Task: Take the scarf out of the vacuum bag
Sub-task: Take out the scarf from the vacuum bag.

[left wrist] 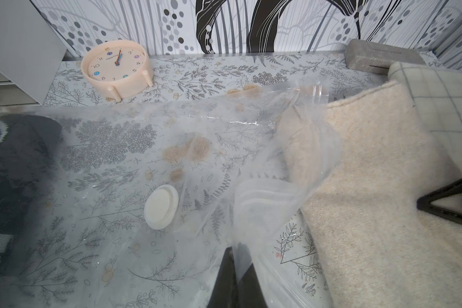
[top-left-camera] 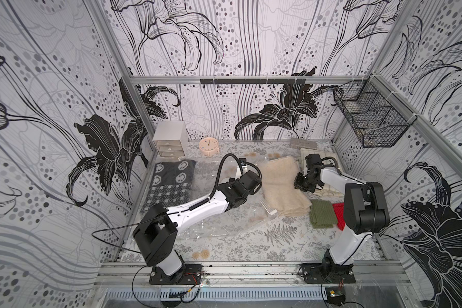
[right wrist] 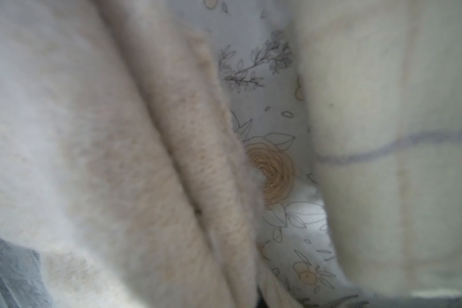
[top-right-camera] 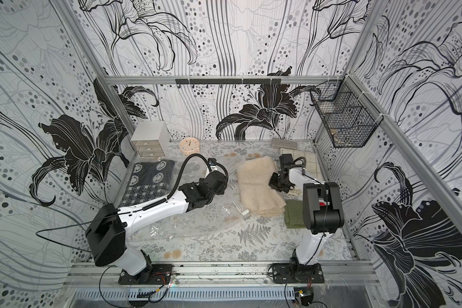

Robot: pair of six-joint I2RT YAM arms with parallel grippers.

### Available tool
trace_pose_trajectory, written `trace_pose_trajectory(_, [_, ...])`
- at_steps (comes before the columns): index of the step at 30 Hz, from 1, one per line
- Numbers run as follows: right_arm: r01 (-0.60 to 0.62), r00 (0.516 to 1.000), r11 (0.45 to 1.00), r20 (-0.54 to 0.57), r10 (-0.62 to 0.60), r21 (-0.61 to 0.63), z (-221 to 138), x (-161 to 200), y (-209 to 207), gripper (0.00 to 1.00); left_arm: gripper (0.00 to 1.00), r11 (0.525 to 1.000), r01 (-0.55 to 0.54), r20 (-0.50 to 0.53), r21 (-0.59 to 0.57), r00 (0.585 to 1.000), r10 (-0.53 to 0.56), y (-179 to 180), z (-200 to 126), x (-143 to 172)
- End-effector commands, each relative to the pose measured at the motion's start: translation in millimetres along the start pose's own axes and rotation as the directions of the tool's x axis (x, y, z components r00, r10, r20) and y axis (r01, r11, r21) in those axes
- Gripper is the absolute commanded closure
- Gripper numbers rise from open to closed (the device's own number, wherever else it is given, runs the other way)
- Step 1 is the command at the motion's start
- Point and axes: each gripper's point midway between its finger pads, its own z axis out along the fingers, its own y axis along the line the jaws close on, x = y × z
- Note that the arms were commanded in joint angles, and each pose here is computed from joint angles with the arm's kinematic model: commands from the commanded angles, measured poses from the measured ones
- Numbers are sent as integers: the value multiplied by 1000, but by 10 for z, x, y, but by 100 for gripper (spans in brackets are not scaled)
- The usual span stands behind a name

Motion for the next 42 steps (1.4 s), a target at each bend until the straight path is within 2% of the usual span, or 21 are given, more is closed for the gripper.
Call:
trace_pose_trajectory(1, [-50, 998, 997, 40, 48, 60, -53, -34, -166, 100, 100, 1000, 8, 76, -15, 997, -7, 53, -139, -308])
trace_pose_trajectory(9, [-66, 996, 996, 60, 62, 62, -69, -68, -179, 100, 100, 998, 5, 74, -59, 997, -1, 207, -150, -292])
trace_pose_trajectory(15, [-80, 994, 994, 83, 73, 77, -93, -96, -209, 100, 100, 983, -9, 85, -184, 996, 25, 454, -205, -353])
trace_pose_trajectory(17, [-64, 995, 997, 77, 61, 33, -77, -106, -127, 100, 100, 980, -14, 81, -197, 996, 30, 487, -197, -349])
trace_pose_trajectory(19, [-27, 996, 998, 80, 32, -65, -103, -129, 61, 100, 100, 984, -6, 78, -178, 997, 21, 457, -181, -340])
trace_pose_trajectory(22, [26, 994, 987, 112, -8, -161, -260, -157, 276, 85, 100, 990, 1, 59, -142, 998, 7, 373, -120, -280])
trace_pose_trajectory(26, [123, 977, 972, 196, -83, -199, -598, -183, 470, 72, 100, 996, 10, 40, -90, 999, -7, 223, -59, -210])
trace_pose_trajectory(29, [176, 962, 970, 239, -133, -166, -801, -161, 526, 68, 100, 998, 8, 30, -68, 1000, -6, 133, -23, -172])
trace_pose_trajectory(33, [246, 943, 967, 249, -223, -68, -914, -106, 581, 66, 100, 999, 4, 15, -40, 1000, -4, 30, 15, -117])
trace_pose_trajectory(38, [281, 939, 960, 203, -278, 12, -802, -38, 582, 66, 100, 1000, -2, 3, -23, 1000, 3, -50, 40, -73])
trace_pose_trajectory(40, [299, 939, 953, 193, -286, -42, -744, -6, 672, 66, 100, 1000, -1, 3, -16, 1000, 1, -70, 35, -73])
trace_pose_trajectory(42, [331, 940, 924, 159, -303, -192, -663, 83, 946, 70, 100, 1000, -2, 2, -13, 1000, 2, -79, 35, -69])
